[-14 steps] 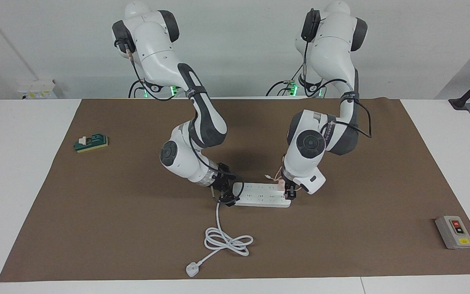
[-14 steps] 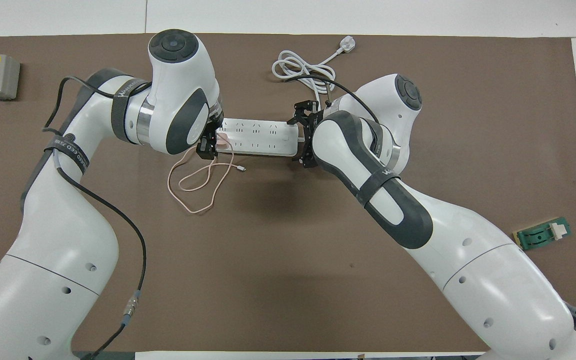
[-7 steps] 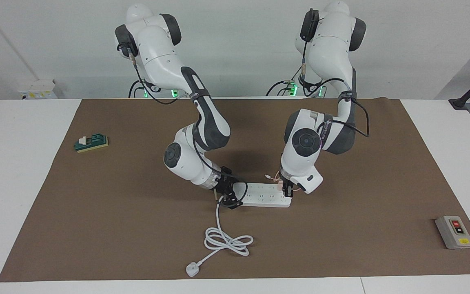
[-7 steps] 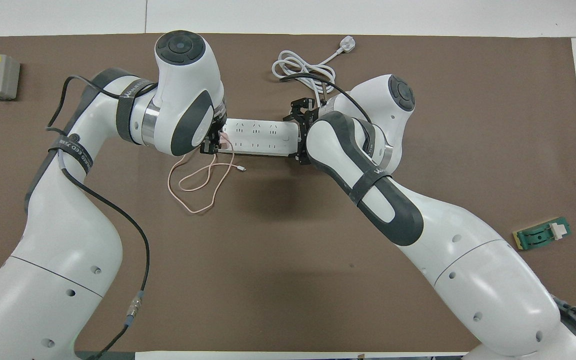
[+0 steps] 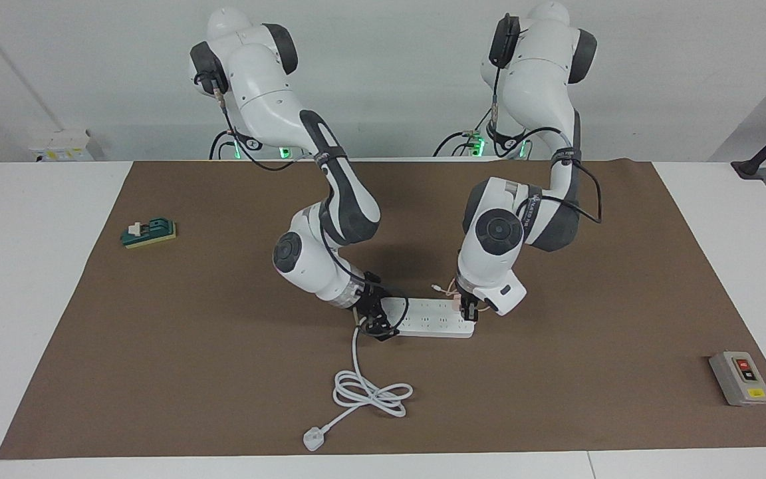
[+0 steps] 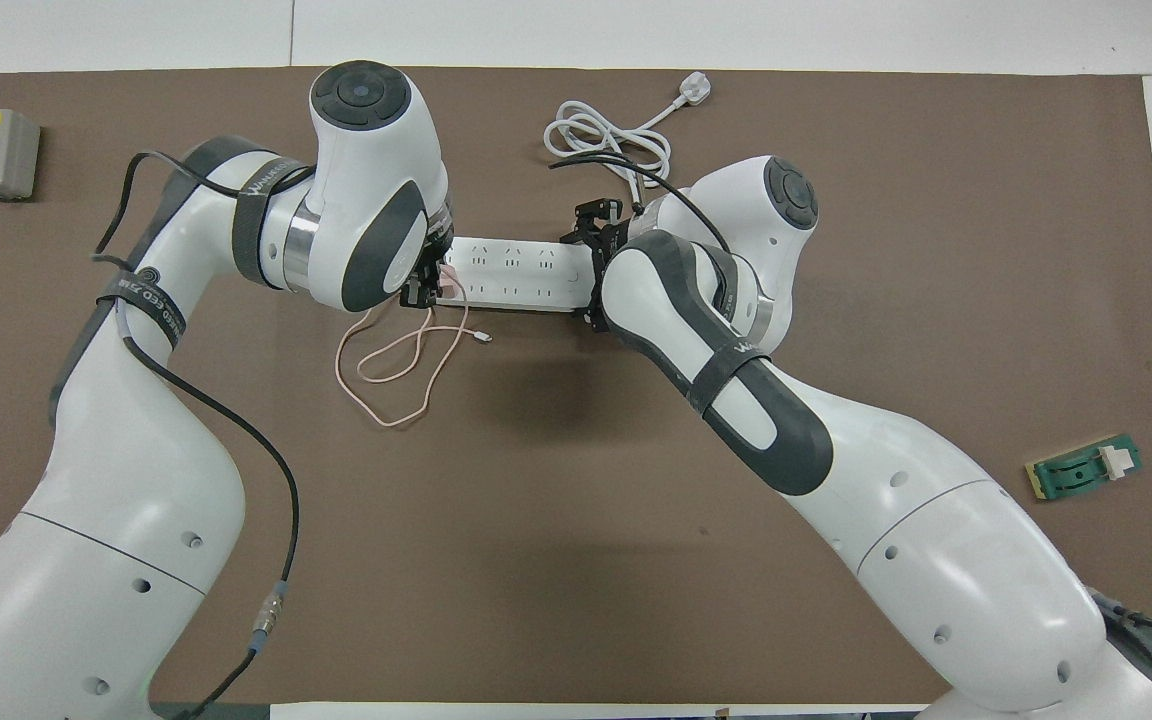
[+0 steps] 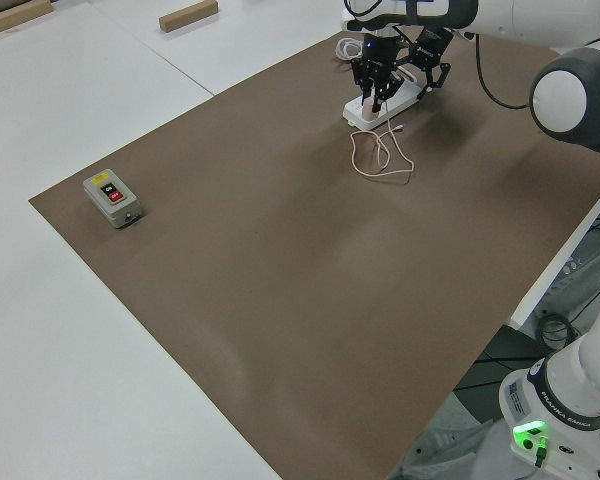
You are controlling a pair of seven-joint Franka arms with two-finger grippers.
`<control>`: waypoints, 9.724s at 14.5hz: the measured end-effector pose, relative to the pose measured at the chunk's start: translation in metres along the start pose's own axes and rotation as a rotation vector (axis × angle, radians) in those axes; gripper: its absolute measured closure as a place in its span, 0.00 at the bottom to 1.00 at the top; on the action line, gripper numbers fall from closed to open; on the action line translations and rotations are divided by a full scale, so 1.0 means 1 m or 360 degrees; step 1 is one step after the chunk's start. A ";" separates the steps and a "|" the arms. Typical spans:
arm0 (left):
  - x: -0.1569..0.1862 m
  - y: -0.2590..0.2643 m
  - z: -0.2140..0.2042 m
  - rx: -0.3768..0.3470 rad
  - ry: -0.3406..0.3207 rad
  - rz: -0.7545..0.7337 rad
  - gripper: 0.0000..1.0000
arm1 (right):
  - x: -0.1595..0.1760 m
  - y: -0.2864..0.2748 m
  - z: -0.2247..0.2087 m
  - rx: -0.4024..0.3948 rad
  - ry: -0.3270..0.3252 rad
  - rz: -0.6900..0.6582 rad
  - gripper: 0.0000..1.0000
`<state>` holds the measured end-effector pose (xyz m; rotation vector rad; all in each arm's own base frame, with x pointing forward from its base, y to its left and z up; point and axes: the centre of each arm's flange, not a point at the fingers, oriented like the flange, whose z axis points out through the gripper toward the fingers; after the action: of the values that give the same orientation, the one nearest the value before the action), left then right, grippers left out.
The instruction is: Unplug charger and place it aside
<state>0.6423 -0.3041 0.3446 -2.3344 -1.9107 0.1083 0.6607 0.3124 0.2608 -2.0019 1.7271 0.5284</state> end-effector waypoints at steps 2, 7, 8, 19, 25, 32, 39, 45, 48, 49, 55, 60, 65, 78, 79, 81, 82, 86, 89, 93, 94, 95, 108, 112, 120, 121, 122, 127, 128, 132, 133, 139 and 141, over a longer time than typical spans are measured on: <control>0.000 0.000 0.000 0.0001 0.0000 0.0000 0.67 | 0.000 0.000 -0.001 0.0001 -0.0001 0.0011 0.03; 0.000 0.000 0.000 0.0000 0.0000 0.0000 0.67 | 0.001 0.000 -0.001 0.0003 -0.0013 0.0025 0.03; 0.000 0.000 0.000 0.0000 0.0000 0.0000 0.67 | 0.001 0.000 -0.001 0.0003 -0.0013 0.0025 0.03; 0.000 0.000 0.000 0.0000 0.0001 0.0001 0.67 | 0.001 0.000 -0.001 0.0004 -0.0014 0.0026 0.03; 0.001 -0.003 -0.019 0.0012 0.0003 0.0035 0.67 | 0.001 0.000 -0.001 0.0005 -0.0014 0.0025 0.03; 0.008 -0.047 -0.117 0.0008 0.0022 0.0202 0.67 | 0.001 0.000 0.000 0.0009 -0.0013 0.0025 0.03; 0.065 -0.056 -0.136 0.0129 0.0205 0.0849 0.67 | -0.008 0.000 -0.004 0.0010 0.0023 -0.0119 0.00; 0.187 -0.084 -0.191 0.0053 0.0182 0.1322 0.67 | -0.023 -0.014 -0.119 -0.0024 0.0230 -0.0595 0.00; 0.261 -0.112 -0.206 0.0000 0.0132 0.1515 0.67 | -0.001 -0.011 -0.195 -0.0101 0.0327 -0.0878 0.00; 0.282 -0.123 -0.209 -0.0052 0.0067 0.1582 0.67 | 0.003 -0.007 -0.219 -0.0133 0.0373 -0.0973 0.00; 0.377 -0.182 -0.195 -0.0400 -0.0214 0.2007 0.67 | 0.022 0.033 -0.346 -0.0303 0.0482 -0.1350 0.00; 0.402 -0.206 -0.119 -0.0694 -0.0449 0.2122 0.67 | 0.027 0.058 -0.398 -0.0456 0.0581 -0.1669 0.00; 0.371 -0.203 -0.061 -0.0921 -0.0618 0.2076 0.67 | 0.006 0.089 -0.424 -0.0582 0.0542 -0.1754 0.00; 0.352 -0.225 0.079 -0.1199 -0.0795 0.2353 0.68 | 0.015 0.119 -0.443 -0.0753 0.0604 -0.2056 0.00; 0.354 -0.226 0.082 -0.1208 -0.0791 0.2366 0.68 | 0.023 0.117 -0.442 -0.0762 0.0594 -0.2048 0.00; 0.362 -0.231 0.085 -0.1227 -0.0777 0.2379 0.68 | 0.035 0.113 -0.442 -0.0786 0.0572 -0.2099 0.00; 0.367 -0.234 0.087 -0.1240 -0.0768 0.2385 0.68 | 0.038 0.112 -0.444 -0.0794 0.0565 -0.2136 0.00; 0.382 -0.242 0.097 -0.1260 -0.0765 0.2355 0.42 | 0.037 0.114 -0.450 -0.0805 0.0553 -0.2184 0.00; 0.384 -0.245 0.101 -0.1261 -0.0773 0.2339 0.10 | 0.043 0.117 -0.459 -0.0810 0.0547 -0.2232 0.00; 0.396 -0.250 0.083 -0.1302 -0.0740 0.2326 0.00 | 0.049 0.117 -0.465 -0.0811 0.0553 -0.2246 0.00; 0.403 -0.252 0.069 -0.1322 -0.0719 0.2322 0.00 | 0.049 0.116 -0.466 -0.0814 0.0572 -0.2249 0.00; 0.409 -0.255 0.052 -0.1323 -0.0698 0.2322 0.00 | 0.050 0.115 -0.468 -0.0810 0.0595 -0.2250 0.00; 0.394 -0.255 -0.219 -0.0416 -0.0391 0.1941 0.00 | 0.078 0.120 -0.487 -0.0781 0.0626 -0.2157 0.00; 0.348 -0.241 -0.258 -0.0175 -0.0103 0.1735 0.00 | 0.076 0.120 -0.487 -0.0782 0.0625 -0.2161 0.00; 0.340 -0.215 -0.228 -0.0175 0.0059 0.1693 0.00 | 0.074 0.121 -0.488 -0.0780 0.0627 -0.2166 0.00; 0.341 -0.216 -0.226 -0.0155 0.0067 0.1694 0.00 | 0.074 0.121 -0.488 -0.0780 0.0627 -0.2166 0.00; 0.341 -0.216 -0.226 -0.0148 0.0072 0.1693 0.00 | 0.074 0.121 -0.488 -0.0780 0.0627 -0.2166 0.00; 0.342 -0.218 -0.229 -0.0151 0.0088 0.1690 0.00 | 0.074 0.121 -0.488 -0.0780 0.0627 -0.2166 0.00; 0.339 -0.217 -0.230 -0.0156 0.0091 0.1698 0.00 | 0.074 0.121 -0.488 -0.0780 0.0627 -0.2166 0.00; 0.325 -0.216 -0.238 -0.0200 0.0088 0.1733 0.00 | 0.074 0.121 -0.488 -0.0780 0.0627 -0.2166 0.00; 0.318 -0.215 -0.239 -0.0204 0.0090 0.1754 0.00 | 0.074 0.121 -0.488 -0.0780 0.0627 -0.2166 0.00; 0.291 -0.204 -0.243 -0.0208 0.0113 0.1979 0.00 | 0.074 0.121 -0.488 -0.0780 0.0627 -0.2166 0.00; 0.291 -0.203 -0.242 -0.0205 0.0113 0.2016 0.00 | 0.074 0.121 -0.488 -0.0780 0.0627 -0.2166 0.00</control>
<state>0.5351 0.0080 0.6194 -3.1320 -0.1609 0.0051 0.5524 -0.0357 0.6147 -3.1280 0.0199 0.0401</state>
